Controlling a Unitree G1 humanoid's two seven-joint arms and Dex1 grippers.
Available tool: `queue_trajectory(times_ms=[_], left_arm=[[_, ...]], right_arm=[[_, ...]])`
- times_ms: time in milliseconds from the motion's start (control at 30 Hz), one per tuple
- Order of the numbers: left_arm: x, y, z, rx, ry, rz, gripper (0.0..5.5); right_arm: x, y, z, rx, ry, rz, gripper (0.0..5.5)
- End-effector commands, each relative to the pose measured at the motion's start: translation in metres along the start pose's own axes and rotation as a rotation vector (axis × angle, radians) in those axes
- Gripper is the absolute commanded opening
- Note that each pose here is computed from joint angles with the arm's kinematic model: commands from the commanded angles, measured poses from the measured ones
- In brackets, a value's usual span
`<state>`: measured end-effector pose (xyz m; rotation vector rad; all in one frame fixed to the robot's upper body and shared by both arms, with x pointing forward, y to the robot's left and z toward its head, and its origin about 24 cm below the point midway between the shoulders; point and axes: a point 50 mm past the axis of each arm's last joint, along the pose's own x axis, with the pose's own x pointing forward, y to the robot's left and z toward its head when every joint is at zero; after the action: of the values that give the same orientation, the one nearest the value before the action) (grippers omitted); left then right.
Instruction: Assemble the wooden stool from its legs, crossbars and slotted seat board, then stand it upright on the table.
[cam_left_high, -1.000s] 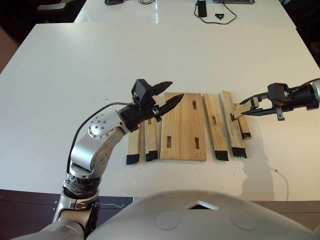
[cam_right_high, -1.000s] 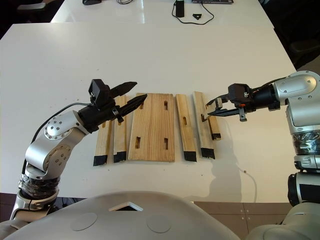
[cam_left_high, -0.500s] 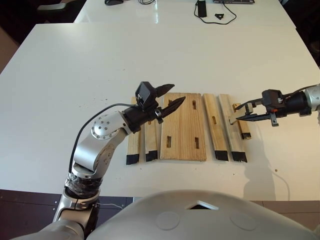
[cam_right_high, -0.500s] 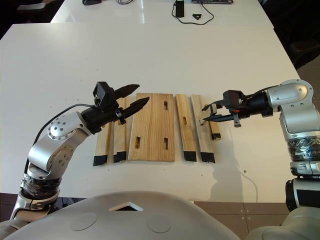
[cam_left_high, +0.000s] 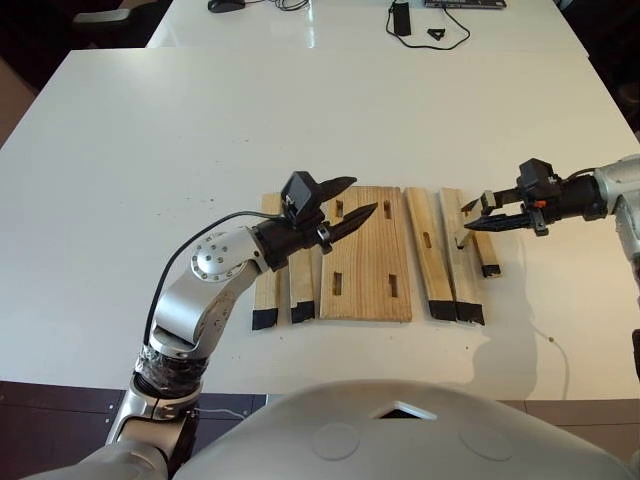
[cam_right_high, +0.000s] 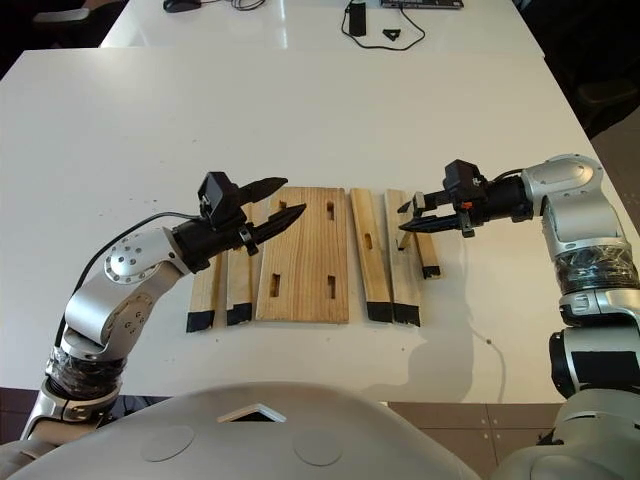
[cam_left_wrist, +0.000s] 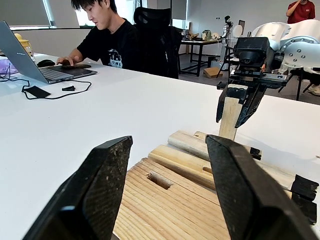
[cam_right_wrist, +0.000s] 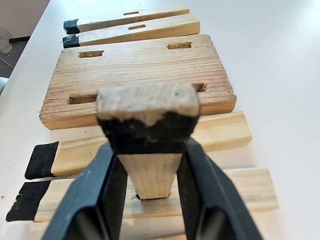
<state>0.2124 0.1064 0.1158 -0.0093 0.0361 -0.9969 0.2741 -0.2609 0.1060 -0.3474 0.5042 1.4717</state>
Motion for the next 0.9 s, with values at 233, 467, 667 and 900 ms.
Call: queue_trajectory(times_ms=[233, 467, 667, 900], left_arm=[[-0.003, 0.000, 0.000, 0.022, 0.030, 0.000, 2.71], [-0.004, 0.001, 0.000, 0.039, 0.034, 0.003, 2.71], [-0.006, 0.001, -0.001, 0.044, 0.044, -0.001, 2.71], [-0.007, 0.001, -0.001, 0.056, 0.056, -0.020, 2.71]], right_arm=[[0.010, 0.034, -0.052, 0.180, 0.112, 0.106, 1.29], [0.011, 0.044, -0.066, 0.154, 0.197, 0.148, 1.29], [0.009, 0.047, -0.078, 0.079, 0.257, 0.124, 1.29], [0.018, 0.054, -0.085, 0.042, 0.264, 0.142, 1.29]])
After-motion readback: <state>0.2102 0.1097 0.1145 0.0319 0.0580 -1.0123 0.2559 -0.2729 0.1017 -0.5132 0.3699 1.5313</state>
